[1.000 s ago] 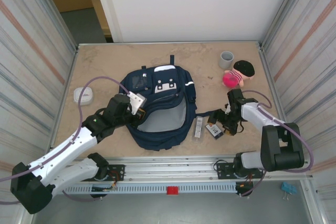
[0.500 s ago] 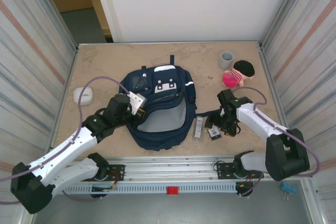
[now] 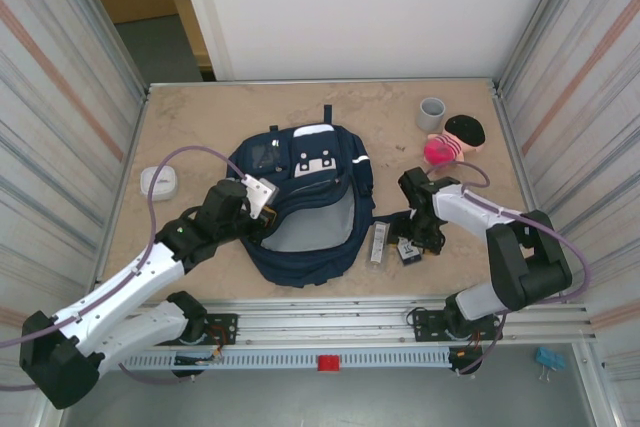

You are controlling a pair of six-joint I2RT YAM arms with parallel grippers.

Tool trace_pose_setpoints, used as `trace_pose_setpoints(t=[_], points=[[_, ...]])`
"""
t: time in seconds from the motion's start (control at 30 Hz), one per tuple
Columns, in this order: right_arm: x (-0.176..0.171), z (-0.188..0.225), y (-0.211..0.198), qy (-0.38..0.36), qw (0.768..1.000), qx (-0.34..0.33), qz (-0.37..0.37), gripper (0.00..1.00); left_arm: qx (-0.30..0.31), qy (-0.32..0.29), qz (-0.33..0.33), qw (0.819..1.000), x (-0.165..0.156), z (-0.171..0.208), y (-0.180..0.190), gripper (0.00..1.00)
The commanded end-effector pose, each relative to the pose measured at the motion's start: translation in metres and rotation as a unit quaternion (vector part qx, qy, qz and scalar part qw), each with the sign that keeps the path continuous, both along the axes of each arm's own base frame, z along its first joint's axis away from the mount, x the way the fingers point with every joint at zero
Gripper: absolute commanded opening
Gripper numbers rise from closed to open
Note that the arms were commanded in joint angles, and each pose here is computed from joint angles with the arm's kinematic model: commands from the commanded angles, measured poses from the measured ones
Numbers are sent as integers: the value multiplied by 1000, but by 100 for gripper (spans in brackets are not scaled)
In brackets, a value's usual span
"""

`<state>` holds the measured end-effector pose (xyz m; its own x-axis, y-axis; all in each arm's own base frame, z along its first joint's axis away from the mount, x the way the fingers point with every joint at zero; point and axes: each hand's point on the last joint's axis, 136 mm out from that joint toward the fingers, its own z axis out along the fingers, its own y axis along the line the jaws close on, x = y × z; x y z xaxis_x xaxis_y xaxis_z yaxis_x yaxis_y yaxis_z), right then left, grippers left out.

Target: Pack the student bag

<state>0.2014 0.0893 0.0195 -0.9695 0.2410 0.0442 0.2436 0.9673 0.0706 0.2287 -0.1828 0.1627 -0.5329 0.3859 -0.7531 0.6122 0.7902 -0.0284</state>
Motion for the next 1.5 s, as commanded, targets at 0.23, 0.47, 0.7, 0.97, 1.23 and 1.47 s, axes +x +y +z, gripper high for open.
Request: trace_pose_setpoints(t=[0.23,0.47,0.7,0.97,1.23,1.47], points=[[17,23,-32,-59,996,-9,-62,85,6,1,28,1000,0,0,13,2],[7,10,-14,-18,1000,22,-1,87,4,4,25,1000,1,-2,11,2],[12,-5,-9,3,1000,7,27,81,-2,8,25,1000,-1,-2,9,2],[13,-9,-22,6,999,-24,19,57,-2,3,27,1000,-1,4,11,2],[42,69,19,-181,977,47,105,55,-28,-5,15,999,-1,25,3,2],[32,188,102,-458,827,133,297,54,-59,-27,9,998,3,59,-5,2]])
